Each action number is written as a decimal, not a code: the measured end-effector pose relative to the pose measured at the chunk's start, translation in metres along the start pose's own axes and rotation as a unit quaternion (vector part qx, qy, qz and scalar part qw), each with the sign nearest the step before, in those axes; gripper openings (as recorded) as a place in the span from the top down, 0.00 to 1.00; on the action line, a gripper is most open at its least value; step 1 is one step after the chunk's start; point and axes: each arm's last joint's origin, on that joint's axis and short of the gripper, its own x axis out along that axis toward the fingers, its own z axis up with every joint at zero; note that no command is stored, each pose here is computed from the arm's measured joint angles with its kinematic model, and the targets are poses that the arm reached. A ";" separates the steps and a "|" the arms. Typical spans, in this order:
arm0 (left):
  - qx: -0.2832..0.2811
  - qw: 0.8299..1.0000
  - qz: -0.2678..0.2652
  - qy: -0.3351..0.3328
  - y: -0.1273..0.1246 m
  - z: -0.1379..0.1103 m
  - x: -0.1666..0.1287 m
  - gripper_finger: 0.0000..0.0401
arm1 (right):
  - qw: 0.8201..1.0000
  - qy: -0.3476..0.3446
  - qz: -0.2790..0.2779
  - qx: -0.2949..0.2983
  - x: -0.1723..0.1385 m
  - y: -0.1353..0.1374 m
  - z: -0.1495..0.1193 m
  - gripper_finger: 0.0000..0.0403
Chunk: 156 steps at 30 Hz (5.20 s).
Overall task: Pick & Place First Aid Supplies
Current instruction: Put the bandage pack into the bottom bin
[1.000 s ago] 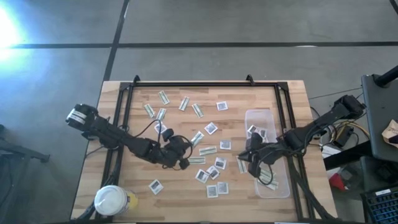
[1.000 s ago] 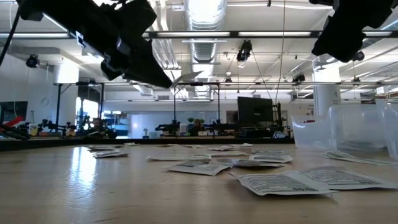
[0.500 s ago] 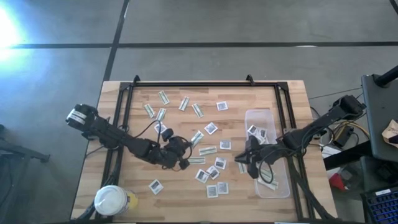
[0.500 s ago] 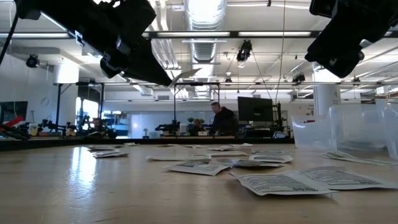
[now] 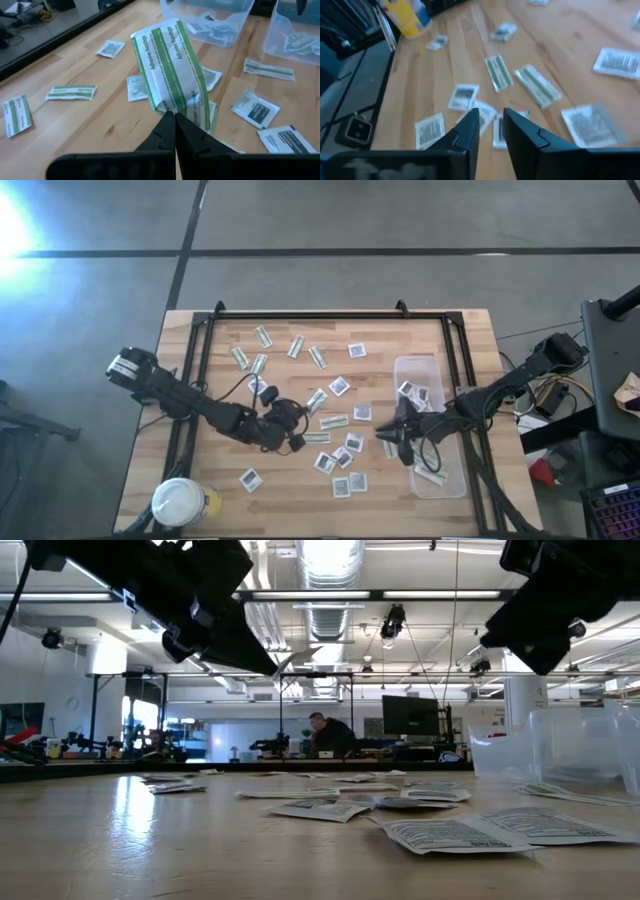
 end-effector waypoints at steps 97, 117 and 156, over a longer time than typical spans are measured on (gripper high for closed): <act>0.122 0.984 0.085 -0.102 -0.065 -0.005 0.048 1.00 | 0.976 -0.155 -0.153 -0.017 0.096 0.008 0.037 0.98; 0.149 0.985 0.050 -0.072 -0.065 -0.010 0.049 0.80 | 0.974 -0.075 -0.204 -0.069 0.090 -0.002 0.025 0.98; 0.071 0.996 0.026 0.038 0.007 0.052 -0.030 0.67 | 0.966 0.031 -0.255 0.038 -0.099 -0.047 0.048 0.98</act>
